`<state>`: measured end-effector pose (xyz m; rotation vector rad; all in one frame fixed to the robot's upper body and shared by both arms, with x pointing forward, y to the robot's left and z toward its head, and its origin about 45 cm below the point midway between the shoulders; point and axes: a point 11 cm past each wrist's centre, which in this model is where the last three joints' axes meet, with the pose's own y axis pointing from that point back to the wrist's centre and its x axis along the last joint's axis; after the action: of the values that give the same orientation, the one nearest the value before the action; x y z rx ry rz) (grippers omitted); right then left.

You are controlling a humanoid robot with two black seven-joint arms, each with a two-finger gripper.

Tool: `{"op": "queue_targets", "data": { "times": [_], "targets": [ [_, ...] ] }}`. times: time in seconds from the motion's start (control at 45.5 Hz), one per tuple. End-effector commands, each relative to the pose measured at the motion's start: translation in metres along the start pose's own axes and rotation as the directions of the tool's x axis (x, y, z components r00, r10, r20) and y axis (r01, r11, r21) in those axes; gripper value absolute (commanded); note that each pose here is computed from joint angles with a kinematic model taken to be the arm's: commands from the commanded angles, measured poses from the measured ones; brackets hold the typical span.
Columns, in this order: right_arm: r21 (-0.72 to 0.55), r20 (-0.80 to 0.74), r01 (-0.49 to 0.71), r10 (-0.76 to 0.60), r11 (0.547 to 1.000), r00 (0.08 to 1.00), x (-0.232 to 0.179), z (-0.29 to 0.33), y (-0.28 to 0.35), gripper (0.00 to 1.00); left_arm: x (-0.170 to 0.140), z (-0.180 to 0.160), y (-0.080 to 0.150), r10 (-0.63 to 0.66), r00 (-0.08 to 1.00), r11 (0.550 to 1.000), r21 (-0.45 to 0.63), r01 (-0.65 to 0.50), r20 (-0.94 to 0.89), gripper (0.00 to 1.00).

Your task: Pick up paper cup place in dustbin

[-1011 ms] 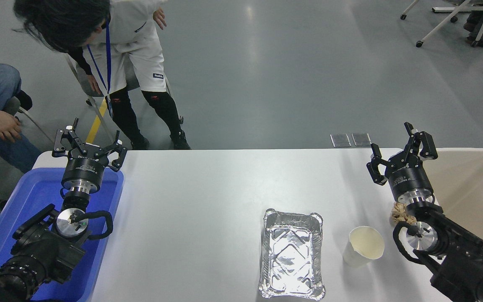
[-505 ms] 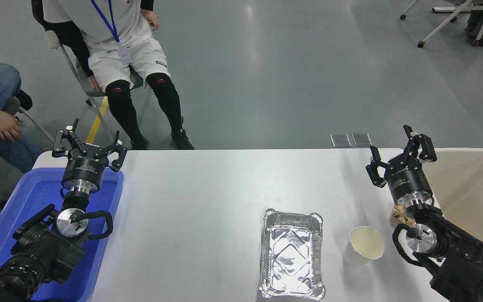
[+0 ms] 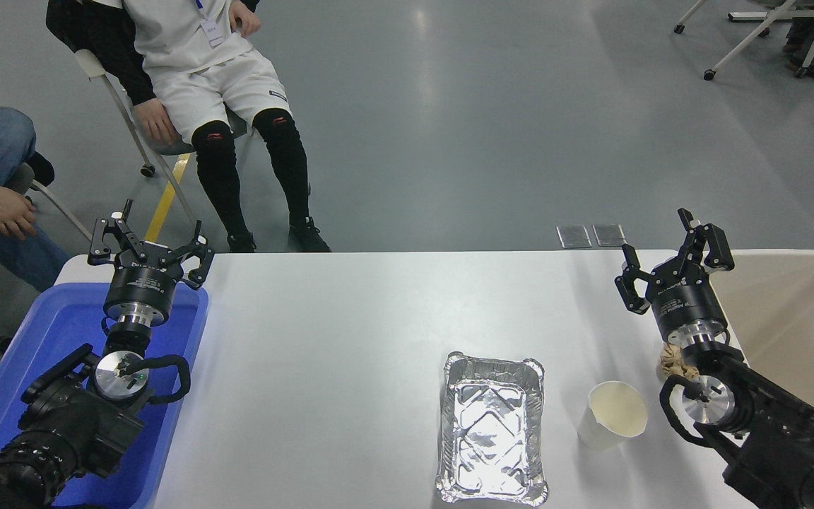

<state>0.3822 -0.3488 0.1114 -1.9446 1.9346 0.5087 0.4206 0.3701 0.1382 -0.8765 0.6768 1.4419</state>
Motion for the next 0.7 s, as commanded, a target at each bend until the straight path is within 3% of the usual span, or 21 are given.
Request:
{"op": "queue_targets", "data": {
  "times": [0.0, 0.681],
  "targets": [
    [-0.002, -0.004, -0.006, 0.006, 1.0, 1.0, 0.0032, -0.0003, 0.0017, 1.0, 0.0, 0.0, 0.0, 0.0, 1.0, 1.0, 0.0, 0.0, 0.0, 0.99],
    [0.001, -0.005, 0.012, -0.012, 1.0, 1.0, -0.003, -0.002, -0.0018, 1.0, -0.0003, 0.0, 0.0, -0.003, 1.0, 1.0, 0.0, 0.003, -0.001, 0.99]
  ]
}}
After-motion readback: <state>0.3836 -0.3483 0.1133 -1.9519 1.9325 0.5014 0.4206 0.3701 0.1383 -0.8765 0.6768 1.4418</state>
